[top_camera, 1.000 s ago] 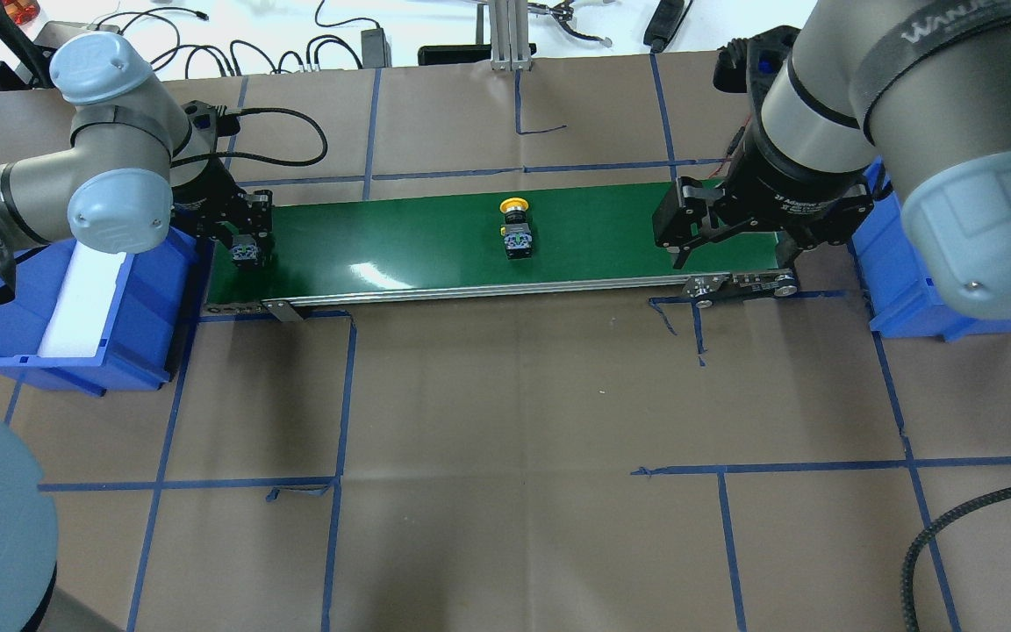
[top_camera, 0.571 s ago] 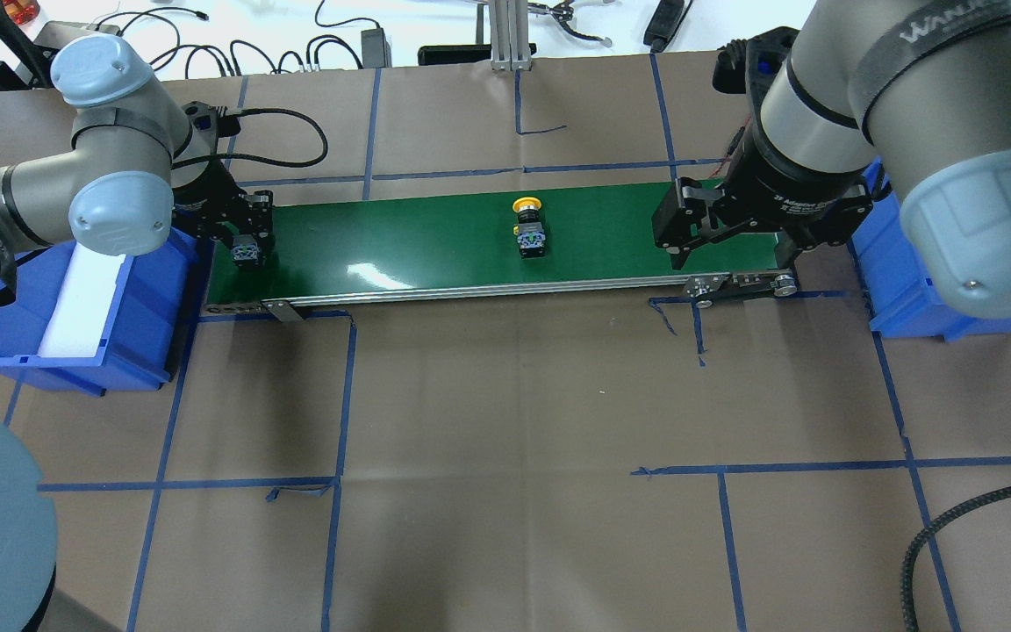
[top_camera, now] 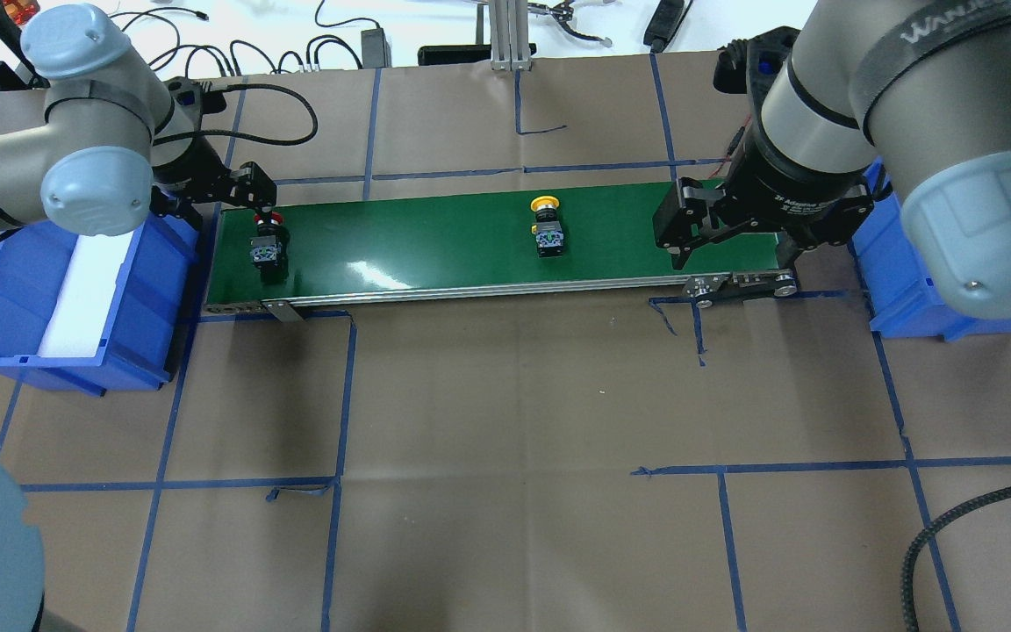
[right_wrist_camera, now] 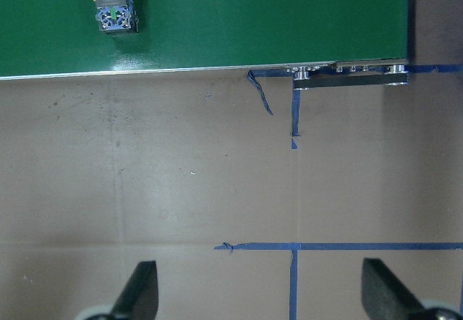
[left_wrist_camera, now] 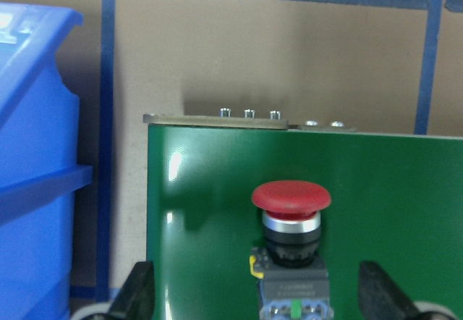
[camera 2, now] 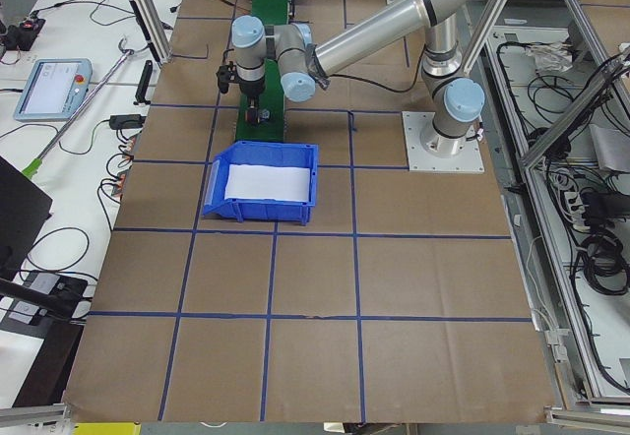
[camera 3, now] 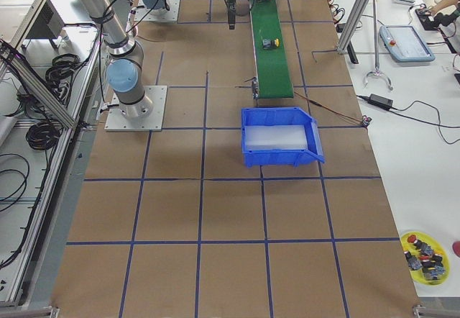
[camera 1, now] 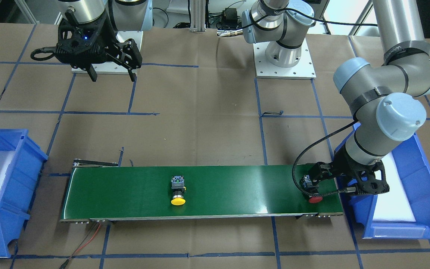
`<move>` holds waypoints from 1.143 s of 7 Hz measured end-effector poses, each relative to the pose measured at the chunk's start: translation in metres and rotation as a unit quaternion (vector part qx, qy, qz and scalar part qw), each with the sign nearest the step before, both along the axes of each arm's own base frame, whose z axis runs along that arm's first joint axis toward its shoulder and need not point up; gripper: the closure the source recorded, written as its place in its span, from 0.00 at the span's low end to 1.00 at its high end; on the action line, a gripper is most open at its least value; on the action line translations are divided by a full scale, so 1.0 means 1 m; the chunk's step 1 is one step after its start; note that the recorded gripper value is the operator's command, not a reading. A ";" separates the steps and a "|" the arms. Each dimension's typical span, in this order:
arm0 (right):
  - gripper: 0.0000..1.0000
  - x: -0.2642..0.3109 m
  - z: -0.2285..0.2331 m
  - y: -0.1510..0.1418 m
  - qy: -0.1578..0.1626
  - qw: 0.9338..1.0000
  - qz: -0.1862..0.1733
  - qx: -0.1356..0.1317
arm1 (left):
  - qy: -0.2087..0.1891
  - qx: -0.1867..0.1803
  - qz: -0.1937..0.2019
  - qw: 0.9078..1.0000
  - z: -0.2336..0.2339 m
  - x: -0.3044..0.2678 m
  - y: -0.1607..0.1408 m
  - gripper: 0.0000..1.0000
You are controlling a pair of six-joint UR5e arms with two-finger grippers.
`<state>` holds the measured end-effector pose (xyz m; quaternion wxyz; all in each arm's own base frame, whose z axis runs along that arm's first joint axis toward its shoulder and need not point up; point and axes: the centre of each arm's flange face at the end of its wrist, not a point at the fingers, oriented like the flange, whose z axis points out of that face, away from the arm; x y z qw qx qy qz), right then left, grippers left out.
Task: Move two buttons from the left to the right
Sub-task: 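Place the red button on the conveyor and open the left gripper, then lower the right gripper onto the yellow button on the belt and grasp it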
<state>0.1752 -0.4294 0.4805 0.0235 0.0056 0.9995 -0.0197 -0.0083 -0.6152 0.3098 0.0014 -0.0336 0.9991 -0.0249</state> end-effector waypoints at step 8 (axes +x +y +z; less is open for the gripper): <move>0.00 0.004 -0.045 -0.077 -0.008 0.996 -0.003 -0.088 | 0.023 0.067 -0.008 0.997 0.131 -0.078 0.091 0.00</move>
